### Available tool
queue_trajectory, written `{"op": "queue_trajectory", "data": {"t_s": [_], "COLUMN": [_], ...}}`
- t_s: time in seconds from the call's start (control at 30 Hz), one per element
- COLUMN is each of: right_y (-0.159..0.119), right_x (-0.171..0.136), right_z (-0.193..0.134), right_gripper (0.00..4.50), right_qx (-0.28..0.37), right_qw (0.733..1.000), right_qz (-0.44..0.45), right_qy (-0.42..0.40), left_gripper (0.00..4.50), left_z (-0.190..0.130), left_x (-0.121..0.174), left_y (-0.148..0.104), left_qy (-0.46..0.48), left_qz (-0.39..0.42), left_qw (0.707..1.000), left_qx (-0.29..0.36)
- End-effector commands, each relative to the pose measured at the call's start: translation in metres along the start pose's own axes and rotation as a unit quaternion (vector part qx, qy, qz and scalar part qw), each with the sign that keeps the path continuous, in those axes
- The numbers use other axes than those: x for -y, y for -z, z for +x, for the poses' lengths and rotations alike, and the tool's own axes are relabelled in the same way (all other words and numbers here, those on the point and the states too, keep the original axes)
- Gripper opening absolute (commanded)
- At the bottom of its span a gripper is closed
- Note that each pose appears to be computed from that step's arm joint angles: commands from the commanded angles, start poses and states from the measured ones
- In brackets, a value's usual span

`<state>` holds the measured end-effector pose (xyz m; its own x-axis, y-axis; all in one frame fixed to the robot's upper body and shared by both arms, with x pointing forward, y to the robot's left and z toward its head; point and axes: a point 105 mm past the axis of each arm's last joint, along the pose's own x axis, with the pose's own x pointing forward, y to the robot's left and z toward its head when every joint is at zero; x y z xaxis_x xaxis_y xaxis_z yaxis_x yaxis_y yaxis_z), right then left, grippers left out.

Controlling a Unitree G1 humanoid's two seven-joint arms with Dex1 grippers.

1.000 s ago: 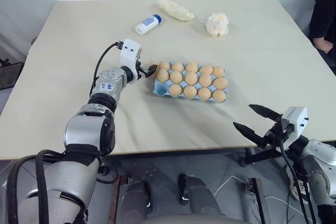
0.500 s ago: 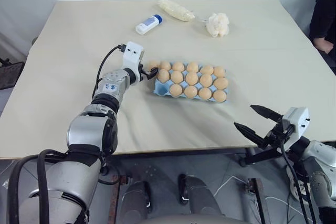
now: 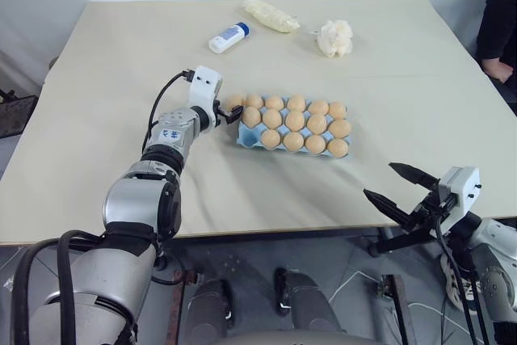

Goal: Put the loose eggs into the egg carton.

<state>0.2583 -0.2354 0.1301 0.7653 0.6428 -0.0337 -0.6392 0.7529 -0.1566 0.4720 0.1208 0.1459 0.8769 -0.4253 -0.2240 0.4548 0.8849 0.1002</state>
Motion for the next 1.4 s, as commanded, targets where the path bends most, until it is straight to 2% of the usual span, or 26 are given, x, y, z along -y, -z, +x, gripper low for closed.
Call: {"op": "queue_trajectory", "data": {"t_s": [0.03,0.5,0.6,0.8,0.9,1.03,1.3,1.4], "right_y": [-0.013,-0.014,-0.014,-0.016,-0.017,-0.018,-0.019,-0.020], "right_x": [0.002,0.001,0.001,0.001,0.001,0.000,0.000,0.000], "right_z": [-0.004,-0.004,-0.004,-0.005,-0.005,-0.006,-0.005,-0.004], "right_gripper": [4.50,4.50,4.50,4.50,4.50,4.50,4.50,4.50], "right_qx": [0.017,0.017,0.017,0.017,0.016,0.016,0.016,0.017], "right_qw": [1.000,1.000,1.000,0.999,0.999,0.999,0.999,0.999], "right_qz": [-0.020,-0.020,-0.021,-0.023,-0.025,-0.025,-0.025,-0.025], "right_qy": [0.008,0.010,0.011,0.015,0.016,0.019,0.021,0.022], "left_gripper": [4.47,4.47,3.89,1.99,1.36,1.09,1.06,1.06], "left_z": [0.002,0.005,0.005,0.007,0.008,0.008,0.005,-0.003], "left_x": [0.000,0.005,0.006,0.010,0.011,0.011,0.006,-0.008], "left_y": [-0.017,-0.022,-0.023,-0.021,-0.019,-0.018,-0.022,-0.033], "left_qy": [-0.006,-0.009,-0.008,-0.006,-0.006,-0.007,-0.006,-0.003], "left_qz": [0.005,-0.009,-0.017,-0.025,-0.026,-0.025,-0.023,-0.029], "left_qw": [1.000,1.000,0.999,0.999,0.999,0.999,0.999,0.998], "left_qx": [0.017,0.026,0.030,0.024,0.021,0.020,0.029,0.054]}}
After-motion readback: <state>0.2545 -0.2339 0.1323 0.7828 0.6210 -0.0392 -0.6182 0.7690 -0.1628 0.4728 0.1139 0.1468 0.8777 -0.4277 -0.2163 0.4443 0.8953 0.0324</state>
